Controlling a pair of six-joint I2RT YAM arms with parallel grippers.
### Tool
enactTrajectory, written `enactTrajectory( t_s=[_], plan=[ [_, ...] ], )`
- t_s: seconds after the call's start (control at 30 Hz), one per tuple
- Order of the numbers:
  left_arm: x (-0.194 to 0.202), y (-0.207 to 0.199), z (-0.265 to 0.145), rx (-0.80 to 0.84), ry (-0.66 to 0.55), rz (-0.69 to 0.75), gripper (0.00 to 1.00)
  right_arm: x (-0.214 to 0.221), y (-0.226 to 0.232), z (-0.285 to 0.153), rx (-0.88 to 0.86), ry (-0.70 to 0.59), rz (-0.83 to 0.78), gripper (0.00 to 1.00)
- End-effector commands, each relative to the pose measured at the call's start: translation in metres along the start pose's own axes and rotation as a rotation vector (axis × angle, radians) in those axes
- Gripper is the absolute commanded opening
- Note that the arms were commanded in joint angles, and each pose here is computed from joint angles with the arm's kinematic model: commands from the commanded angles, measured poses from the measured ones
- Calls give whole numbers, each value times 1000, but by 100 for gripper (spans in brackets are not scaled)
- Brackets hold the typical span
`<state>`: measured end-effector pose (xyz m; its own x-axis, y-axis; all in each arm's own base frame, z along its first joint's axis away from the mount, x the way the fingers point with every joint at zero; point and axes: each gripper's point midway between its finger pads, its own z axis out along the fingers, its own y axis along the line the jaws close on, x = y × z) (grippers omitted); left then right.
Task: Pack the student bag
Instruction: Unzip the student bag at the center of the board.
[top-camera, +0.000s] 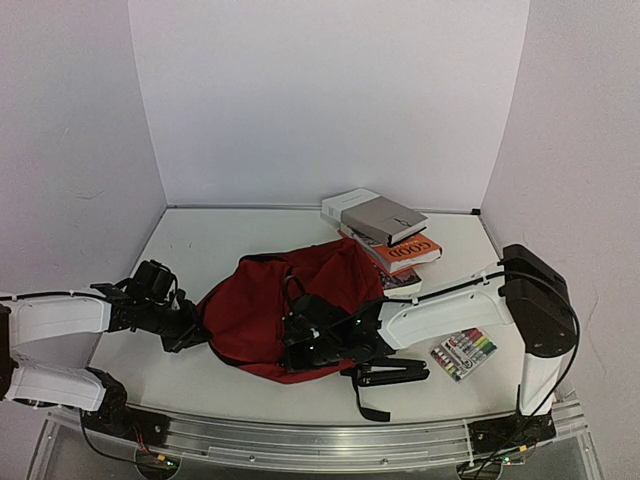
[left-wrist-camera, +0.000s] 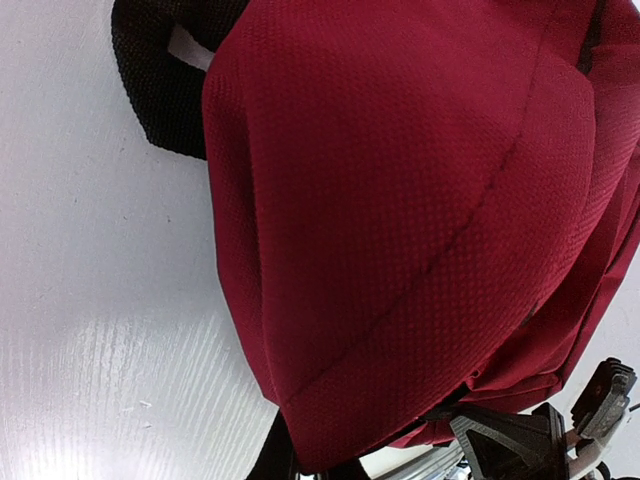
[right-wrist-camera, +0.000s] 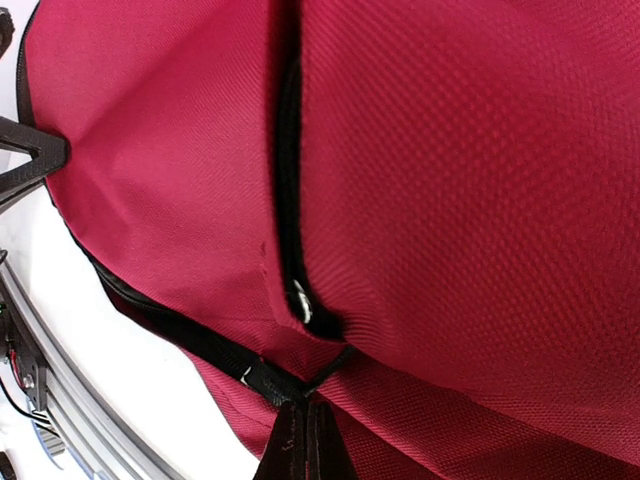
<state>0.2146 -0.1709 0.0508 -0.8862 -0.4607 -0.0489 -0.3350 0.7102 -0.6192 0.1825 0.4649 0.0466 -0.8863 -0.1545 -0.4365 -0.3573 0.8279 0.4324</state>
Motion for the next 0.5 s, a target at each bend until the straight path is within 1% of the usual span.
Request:
enactTrajectory(
  t_s=[0.0,0.2,0.33,0.47],
  plan=[
    [-3,-15,0,65,1,24,0,-24,35,-30,-106,-71,-32,0],
    [-7,-41,-5,141,9,78,0,-27,71,-51,-190,-93,-127,0],
    [-7,-53,-4,155,18,110,0,-27,90,-53,-229,-99,-150,0],
    [1,-63,7,163,50,133,0,-24,113,-49,-279,-99,-163,0]
  ],
)
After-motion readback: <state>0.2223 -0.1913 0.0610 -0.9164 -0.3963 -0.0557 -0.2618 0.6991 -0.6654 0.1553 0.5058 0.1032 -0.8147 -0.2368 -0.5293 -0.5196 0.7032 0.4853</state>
